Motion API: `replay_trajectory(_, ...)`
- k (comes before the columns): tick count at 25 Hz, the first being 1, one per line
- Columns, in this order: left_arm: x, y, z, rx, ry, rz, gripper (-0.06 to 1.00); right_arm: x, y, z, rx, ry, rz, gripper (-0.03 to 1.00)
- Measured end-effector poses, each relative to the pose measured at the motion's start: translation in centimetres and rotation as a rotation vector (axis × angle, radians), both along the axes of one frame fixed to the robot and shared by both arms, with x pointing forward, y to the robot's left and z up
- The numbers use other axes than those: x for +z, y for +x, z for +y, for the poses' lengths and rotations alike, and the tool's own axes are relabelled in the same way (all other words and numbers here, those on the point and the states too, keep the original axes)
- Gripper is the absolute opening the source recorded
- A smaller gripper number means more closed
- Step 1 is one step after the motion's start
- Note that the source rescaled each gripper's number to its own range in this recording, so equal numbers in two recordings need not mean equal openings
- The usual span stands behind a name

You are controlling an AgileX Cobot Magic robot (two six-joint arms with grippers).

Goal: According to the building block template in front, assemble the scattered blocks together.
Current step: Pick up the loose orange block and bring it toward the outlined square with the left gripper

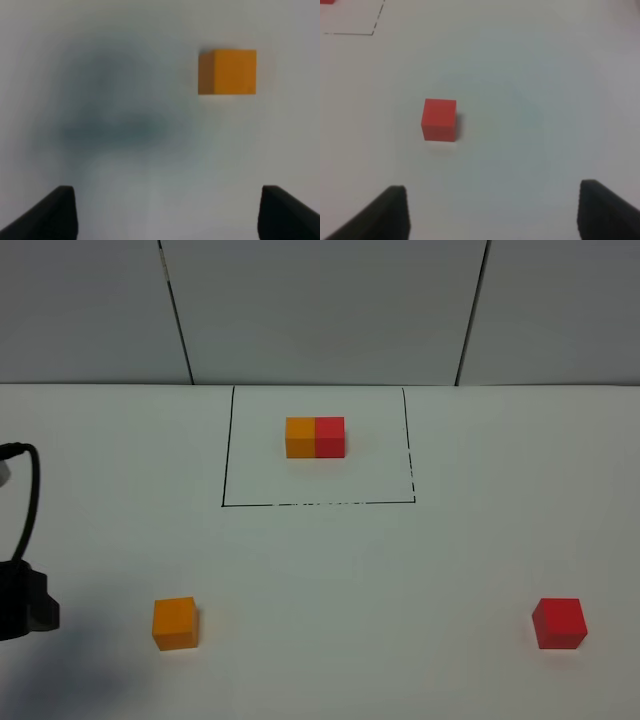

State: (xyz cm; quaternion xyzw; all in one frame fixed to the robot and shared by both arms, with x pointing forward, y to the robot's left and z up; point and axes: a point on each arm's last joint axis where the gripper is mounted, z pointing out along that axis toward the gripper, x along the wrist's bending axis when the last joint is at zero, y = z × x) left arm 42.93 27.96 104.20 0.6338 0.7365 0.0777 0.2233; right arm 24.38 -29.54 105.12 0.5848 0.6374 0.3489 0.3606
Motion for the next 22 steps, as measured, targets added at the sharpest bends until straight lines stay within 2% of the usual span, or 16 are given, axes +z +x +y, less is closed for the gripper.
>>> replay_trajectory(4,-1.5,1.9,-0.7,-0.038,-0.008,0.078,0.82,0.0,0.0,0.0,0.000,0.000,0.000,0.43)
replay_trajectory(10,-2.4,4.6,-2.7,-0.049,-0.020,0.103,0.82,0.0,0.0,0.0,0.000,0.000,0.000,0.43)
replay_trajectory(17,-4.2,7.8,-5.4,-0.083,0.058,0.166,0.82,0.0,0.0,0.0,0.000,0.000,0.000,0.43)
replay_trajectory(22,-6.3,8.9,-6.9,-0.096,0.079,0.222,0.82,0.0,0.0,0.0,0.000,0.000,0.000,0.43)
